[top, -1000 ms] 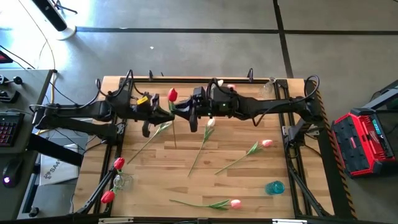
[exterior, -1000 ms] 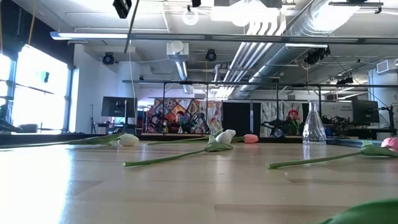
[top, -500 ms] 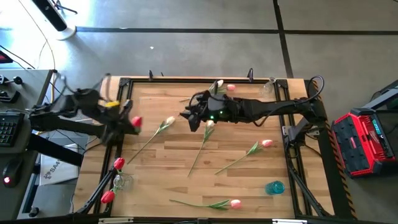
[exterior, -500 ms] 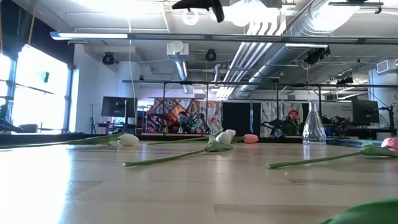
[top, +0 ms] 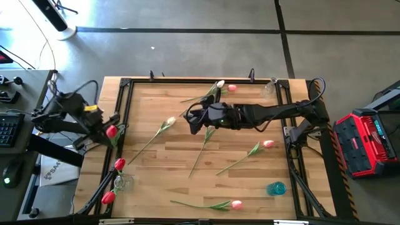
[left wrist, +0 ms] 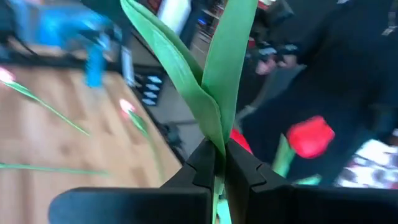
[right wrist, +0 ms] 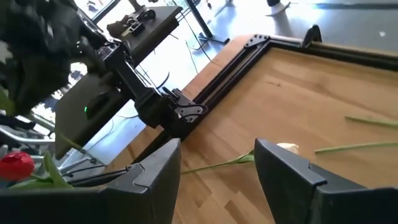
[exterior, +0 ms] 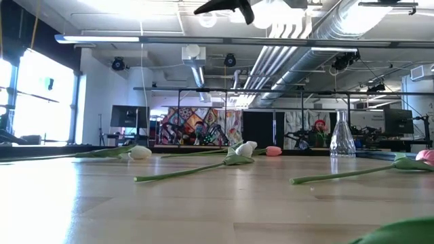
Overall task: Sort flowers into vase by color
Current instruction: Put the red tulip into the bottom transparent vase
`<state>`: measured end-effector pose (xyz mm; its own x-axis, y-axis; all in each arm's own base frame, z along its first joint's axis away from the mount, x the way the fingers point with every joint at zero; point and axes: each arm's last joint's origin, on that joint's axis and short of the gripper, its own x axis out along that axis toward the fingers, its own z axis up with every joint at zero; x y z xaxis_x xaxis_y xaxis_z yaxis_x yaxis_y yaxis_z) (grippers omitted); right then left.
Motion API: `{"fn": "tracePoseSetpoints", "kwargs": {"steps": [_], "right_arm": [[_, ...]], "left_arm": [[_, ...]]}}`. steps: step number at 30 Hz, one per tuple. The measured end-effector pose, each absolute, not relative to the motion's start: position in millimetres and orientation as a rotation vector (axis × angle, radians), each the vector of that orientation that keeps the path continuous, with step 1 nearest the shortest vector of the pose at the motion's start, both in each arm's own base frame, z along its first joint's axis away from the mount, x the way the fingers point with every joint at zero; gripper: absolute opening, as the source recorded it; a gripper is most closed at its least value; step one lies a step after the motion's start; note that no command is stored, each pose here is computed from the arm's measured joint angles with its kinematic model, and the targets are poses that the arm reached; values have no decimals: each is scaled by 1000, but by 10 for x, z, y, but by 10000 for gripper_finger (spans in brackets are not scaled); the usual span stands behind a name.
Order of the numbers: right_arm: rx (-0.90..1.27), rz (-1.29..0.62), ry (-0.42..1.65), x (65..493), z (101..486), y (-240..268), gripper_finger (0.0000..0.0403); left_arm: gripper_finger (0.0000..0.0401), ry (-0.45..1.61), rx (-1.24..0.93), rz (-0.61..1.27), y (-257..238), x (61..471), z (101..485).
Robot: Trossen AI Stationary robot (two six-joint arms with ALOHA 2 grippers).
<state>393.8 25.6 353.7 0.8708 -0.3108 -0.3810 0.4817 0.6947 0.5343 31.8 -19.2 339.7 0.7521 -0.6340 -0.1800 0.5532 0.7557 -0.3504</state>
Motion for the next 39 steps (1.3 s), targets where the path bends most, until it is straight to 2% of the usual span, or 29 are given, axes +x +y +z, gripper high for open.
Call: {"fn": "tracePoseSetpoints", "kwargs": {"steps": [5, 13, 19, 28, 39], "right_arm": [[697, -468, 294, 3911, 3504, 357, 193], [731, -534, 328, 3849, 3438, 505, 193], [727, -541, 332, 3840, 3432, 529, 193], [704, -542, 356, 3809, 3410, 626, 193], [714, -557, 370, 3798, 3391, 619, 193]], "left_arm": [[3, 327, -336, -777, -233, 450, 3226], [3, 191, -323, -852, -247, 481, 3345], [3, 230, -370, -870, -262, 503, 3262], [3, 131, -370, -868, -295, 537, 3202], [3, 179, -345, -882, -367, 606, 3018]]}}
